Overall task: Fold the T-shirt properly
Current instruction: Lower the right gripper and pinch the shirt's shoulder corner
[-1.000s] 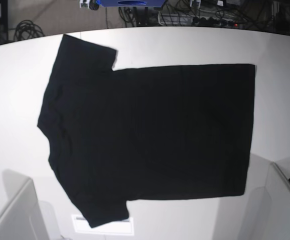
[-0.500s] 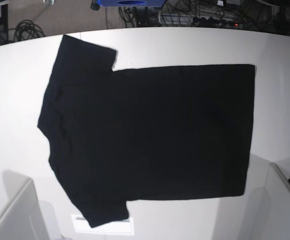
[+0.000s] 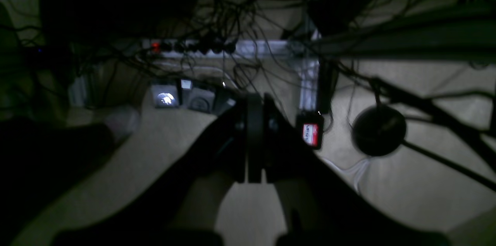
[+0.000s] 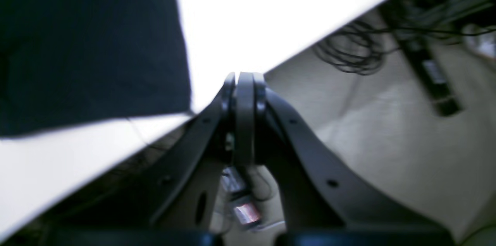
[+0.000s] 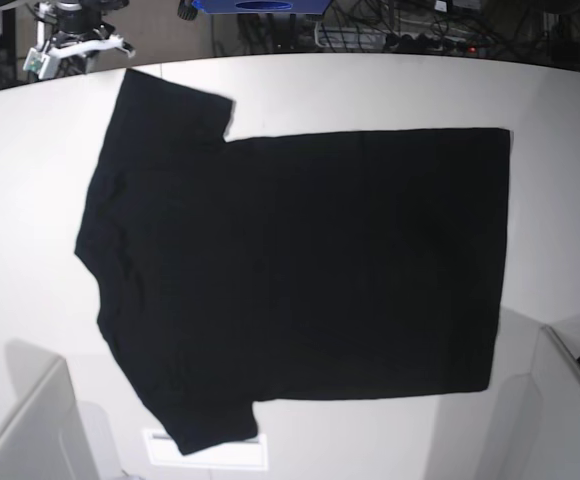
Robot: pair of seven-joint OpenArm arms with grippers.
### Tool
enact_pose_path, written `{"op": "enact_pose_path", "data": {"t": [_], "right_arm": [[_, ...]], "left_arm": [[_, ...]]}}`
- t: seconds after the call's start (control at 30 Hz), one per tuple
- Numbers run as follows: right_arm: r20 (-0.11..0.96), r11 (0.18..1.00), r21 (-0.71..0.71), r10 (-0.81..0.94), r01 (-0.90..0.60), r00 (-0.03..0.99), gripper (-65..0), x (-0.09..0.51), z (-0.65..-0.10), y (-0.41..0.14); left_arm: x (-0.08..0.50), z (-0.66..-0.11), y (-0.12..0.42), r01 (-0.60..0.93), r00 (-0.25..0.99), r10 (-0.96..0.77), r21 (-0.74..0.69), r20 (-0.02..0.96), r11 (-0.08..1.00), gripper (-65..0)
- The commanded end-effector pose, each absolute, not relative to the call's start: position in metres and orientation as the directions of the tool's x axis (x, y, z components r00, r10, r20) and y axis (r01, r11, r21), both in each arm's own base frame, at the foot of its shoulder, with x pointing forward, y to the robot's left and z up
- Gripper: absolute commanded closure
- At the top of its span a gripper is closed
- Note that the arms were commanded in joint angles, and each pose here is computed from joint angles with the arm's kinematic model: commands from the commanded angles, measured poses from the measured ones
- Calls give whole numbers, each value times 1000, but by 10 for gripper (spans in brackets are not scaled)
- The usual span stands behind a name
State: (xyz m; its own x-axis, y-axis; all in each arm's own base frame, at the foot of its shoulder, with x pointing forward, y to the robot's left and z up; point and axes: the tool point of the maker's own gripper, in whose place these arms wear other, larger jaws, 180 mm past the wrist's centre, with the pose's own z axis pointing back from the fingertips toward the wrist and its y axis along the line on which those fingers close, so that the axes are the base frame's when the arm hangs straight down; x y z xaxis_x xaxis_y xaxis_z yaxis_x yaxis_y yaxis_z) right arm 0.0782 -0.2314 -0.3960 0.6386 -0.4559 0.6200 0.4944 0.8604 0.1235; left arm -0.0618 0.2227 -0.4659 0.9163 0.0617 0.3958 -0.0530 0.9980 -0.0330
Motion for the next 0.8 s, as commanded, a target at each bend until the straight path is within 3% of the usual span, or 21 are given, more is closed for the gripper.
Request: {"op": "enact_pose_path", "data": {"t": [0.0, 0.13, 0.17, 0.27, 0.33, 0.53, 0.63, 0.77], "right_arm": [[667, 878, 160, -434, 452, 605, 0, 92, -383, -231], [671, 875, 378, -484, 303, 562, 0, 125, -365, -202], [661, 866, 419, -497, 273, 561, -33, 130, -363, -197], [627, 821, 529, -549, 215, 552, -272, 151, -356, -187], [591, 784, 587, -587, 204, 554, -384, 160, -357, -185], [497, 690, 676, -686, 258, 532, -402, 168, -380, -194], [489, 679, 657, -715, 328, 500, -402, 163, -393, -218], [479, 671, 636, -731, 381, 486, -402, 155, -405, -238]], "left_arm": [[-64, -459, 222, -47, 913, 58, -36, 405, 998, 0], [-47, -447, 227, -54, 889, 60, -26, 453, 998, 0], [-43, -444, 228, -58, 885, 63, -25, 462, 998, 0], [-35, -439, 237, -72, 874, 67, -8, 482, 997, 0], [-34, -437, 241, -90, 869, 77, 4, 490, 996, 0], [-22, -428, 250, -140, 837, 106, 23, 537, 990, -7], [-5, -417, 239, -125, 810, 105, -6, 577, 992, -127], [12, -404, 196, -29, 785, 112, -146, 609, 989, -342]]}}
